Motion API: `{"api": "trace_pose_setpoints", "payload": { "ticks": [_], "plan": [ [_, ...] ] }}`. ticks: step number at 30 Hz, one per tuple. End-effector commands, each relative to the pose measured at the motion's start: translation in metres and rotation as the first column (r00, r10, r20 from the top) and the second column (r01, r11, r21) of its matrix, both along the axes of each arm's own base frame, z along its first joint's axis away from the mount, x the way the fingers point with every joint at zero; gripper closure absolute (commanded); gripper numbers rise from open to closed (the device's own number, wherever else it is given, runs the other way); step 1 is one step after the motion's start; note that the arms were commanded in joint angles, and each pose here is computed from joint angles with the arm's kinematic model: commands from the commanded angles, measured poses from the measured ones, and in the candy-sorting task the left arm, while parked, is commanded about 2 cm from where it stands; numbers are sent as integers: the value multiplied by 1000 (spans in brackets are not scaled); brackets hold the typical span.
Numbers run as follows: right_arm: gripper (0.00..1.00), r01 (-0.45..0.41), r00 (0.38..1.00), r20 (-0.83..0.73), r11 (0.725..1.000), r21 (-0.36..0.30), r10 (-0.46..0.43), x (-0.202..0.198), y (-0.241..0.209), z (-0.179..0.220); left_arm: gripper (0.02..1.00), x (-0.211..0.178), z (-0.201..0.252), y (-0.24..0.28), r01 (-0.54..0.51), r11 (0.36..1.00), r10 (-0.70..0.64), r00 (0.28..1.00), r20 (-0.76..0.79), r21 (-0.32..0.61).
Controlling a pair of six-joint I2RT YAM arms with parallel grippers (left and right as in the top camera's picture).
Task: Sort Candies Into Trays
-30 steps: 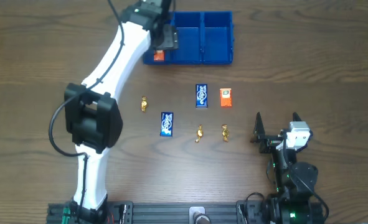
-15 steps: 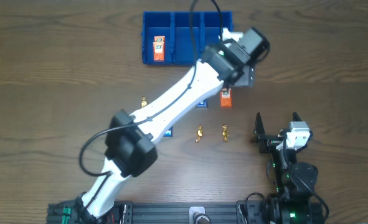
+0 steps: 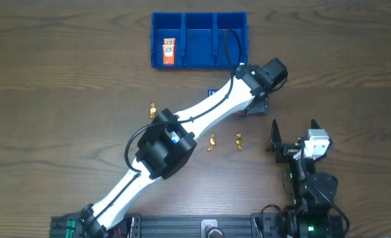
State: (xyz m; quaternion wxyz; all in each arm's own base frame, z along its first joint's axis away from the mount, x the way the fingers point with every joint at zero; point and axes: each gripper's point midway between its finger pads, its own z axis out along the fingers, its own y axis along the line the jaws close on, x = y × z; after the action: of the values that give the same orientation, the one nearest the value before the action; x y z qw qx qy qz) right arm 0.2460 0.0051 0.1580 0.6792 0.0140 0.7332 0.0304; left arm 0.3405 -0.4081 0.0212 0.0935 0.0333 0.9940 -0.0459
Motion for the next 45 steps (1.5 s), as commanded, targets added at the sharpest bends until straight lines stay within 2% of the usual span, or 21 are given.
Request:
{"api": "trace_pose_setpoints", "payload": {
  "ticks": [1,5,13,19,36,45],
  "plan": [
    [3,-5,1000,0,1000,-15,5,0,0,-1,183,2,-7,3,-21,1000,21,1000,-13,7],
    [3,-5,1000,1,1000,-15,5,0,0,-1,194,6,-20,8,-53,998,54,998,-32,16],
    [3,-5,1000,0,1000,-15,5,0,0,-1,316,10,-25,12,-82,997,82,996,-39,16],
    [3,-5,1000,1,1000,-15,5,0,0,-1,373,10,-25,13,-82,996,83,996,-38,19],
    [3,-5,1000,0,1000,-15,5,0,0,-1,437,8,-34,13,-81,996,83,995,-55,28],
    [3,-5,1000,0,1000,-15,5,0,0,-1,619,7,-42,12,-79,996,81,995,-63,27]
  ]
}}
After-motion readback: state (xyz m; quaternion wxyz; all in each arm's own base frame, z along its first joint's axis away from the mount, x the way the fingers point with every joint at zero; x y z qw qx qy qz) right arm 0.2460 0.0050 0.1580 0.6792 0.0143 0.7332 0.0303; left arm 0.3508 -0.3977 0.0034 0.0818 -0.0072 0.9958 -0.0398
